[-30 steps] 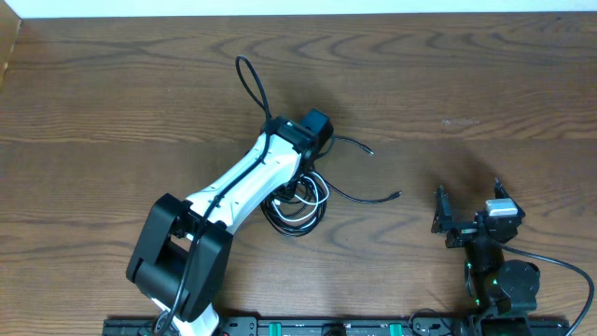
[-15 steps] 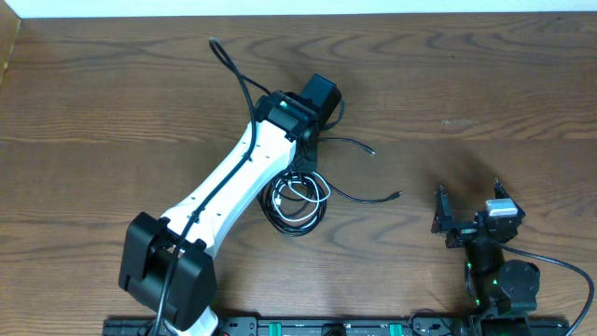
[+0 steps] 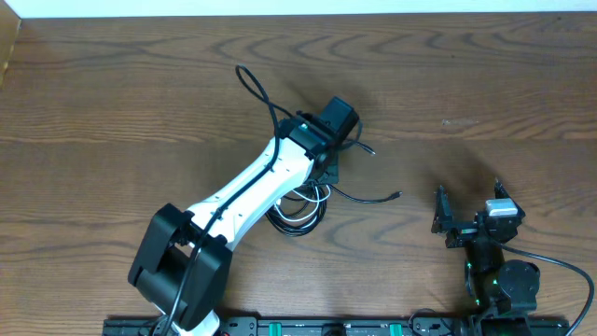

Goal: Untangle cables
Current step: 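Lift the grasped black cables upward with the left gripper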

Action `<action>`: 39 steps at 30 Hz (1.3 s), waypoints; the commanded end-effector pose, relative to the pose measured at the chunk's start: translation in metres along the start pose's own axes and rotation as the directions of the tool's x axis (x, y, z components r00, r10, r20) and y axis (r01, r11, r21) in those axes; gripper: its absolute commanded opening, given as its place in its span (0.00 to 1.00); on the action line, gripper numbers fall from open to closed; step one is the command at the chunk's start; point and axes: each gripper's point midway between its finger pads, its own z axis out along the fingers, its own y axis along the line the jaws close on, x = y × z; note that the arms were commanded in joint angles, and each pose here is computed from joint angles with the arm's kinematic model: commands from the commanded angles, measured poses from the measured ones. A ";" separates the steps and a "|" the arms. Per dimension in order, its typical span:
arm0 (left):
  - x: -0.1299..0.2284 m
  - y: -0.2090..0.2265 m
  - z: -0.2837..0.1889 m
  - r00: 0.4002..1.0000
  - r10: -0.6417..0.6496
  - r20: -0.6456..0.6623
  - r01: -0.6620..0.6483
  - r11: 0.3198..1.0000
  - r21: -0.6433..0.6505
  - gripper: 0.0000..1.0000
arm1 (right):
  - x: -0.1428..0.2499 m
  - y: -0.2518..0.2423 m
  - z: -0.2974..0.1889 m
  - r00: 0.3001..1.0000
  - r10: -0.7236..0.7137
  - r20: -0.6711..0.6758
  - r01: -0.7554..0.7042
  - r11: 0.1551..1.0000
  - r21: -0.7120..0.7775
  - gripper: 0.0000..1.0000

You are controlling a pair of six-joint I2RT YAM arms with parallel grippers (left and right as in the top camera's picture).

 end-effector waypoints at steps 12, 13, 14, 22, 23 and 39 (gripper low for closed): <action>-0.020 0.018 0.034 0.992 -0.067 0.104 0.078 0.991 -0.105 0.27 | 0.001 0.000 0.000 1.000 -0.011 -0.003 0.011 1.000 0.000 0.99; -0.021 0.021 0.037 0.992 -0.065 0.108 0.078 0.990 -0.122 0.27 | 0.001 0.000 0.000 1.000 -0.011 -0.003 0.011 1.000 0.000 0.99; -0.021 0.021 0.040 0.992 -0.064 0.108 0.077 0.989 -0.127 0.27 | 0.001 0.000 0.000 1.000 -0.011 -0.003 0.011 1.000 0.000 0.99; -0.033 0.022 0.061 0.988 -0.087 0.125 0.103 0.987 -0.126 0.27 | 0.001 0.000 0.000 1.000 -0.011 -0.004 0.011 1.000 0.000 0.99; -0.034 0.024 0.061 0.988 -0.093 0.127 0.109 0.986 -0.126 0.27 | 0.001 0.000 0.000 1.000 -0.011 -0.003 0.011 1.000 0.000 0.99; -0.004 0.038 0.081 0.995 -0.100 0.031 0.103 0.984 -0.142 0.22 | 0.001 0.000 0.000 1.000 -0.011 -0.003 0.011 1.000 0.000 0.99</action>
